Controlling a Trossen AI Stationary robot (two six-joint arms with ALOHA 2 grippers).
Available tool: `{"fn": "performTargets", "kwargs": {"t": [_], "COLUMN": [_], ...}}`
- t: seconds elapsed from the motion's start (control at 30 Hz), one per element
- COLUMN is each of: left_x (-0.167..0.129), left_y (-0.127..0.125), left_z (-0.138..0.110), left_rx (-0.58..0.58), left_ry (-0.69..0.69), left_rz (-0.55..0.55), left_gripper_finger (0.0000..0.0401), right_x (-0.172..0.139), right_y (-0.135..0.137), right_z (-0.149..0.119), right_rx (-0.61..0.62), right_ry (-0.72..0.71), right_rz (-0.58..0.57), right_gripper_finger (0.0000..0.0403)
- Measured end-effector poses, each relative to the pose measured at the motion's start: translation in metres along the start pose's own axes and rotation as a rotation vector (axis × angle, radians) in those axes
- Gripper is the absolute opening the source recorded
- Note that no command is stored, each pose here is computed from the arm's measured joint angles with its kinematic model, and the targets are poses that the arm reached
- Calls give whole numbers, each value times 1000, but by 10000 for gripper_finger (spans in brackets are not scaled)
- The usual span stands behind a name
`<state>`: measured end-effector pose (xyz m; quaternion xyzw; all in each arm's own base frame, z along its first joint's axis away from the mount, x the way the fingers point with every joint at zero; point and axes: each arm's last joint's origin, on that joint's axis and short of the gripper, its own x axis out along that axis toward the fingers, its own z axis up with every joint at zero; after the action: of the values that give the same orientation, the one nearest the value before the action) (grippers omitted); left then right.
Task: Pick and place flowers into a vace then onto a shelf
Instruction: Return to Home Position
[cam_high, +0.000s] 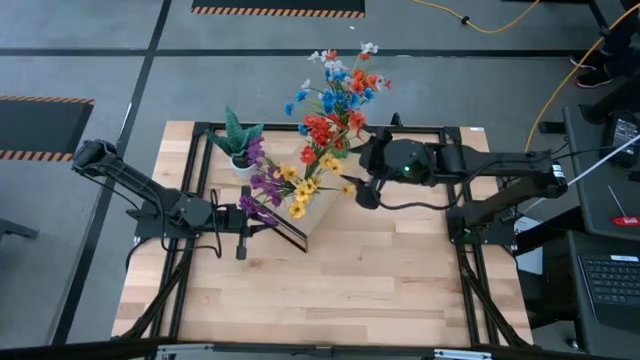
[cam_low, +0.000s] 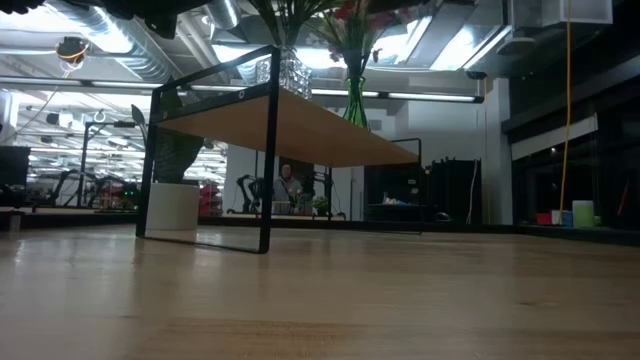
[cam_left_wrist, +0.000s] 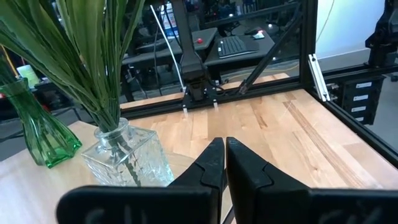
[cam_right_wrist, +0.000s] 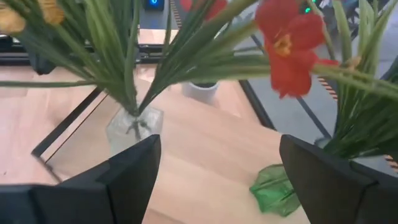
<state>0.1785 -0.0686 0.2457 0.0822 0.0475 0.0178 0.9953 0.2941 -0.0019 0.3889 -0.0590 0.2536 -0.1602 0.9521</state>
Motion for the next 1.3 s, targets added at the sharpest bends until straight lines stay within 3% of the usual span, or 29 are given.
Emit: {"fn": "performTargets", "kwargs": {"t": [0.27,0.53,0.77,0.97,1.3], "left_x": [-3,-23,-50,-68,-88], "left_y": [2,15,28,43,58], "left_z": [3,7,9,9,-24], "left_rx": [18,-26,27,15,-9], "left_ry": [-15,-4,-3,-16,-142], "left_rz": [2,69,31,73,126], "left_gripper_finger": [8,3,3,2,1], "right_x": [-16,-30,-26,-15,-12], "right_y": [11,18,22,25,26], "right_z": [-27,-76,-126,-165,-196], "right_rx": [2,18,13,45,77], "right_ry": [-57,-154,-204,-282,-304], "right_rz": [49,97,111,111,140], "right_gripper_finger": [327,327,327,327,327]}}
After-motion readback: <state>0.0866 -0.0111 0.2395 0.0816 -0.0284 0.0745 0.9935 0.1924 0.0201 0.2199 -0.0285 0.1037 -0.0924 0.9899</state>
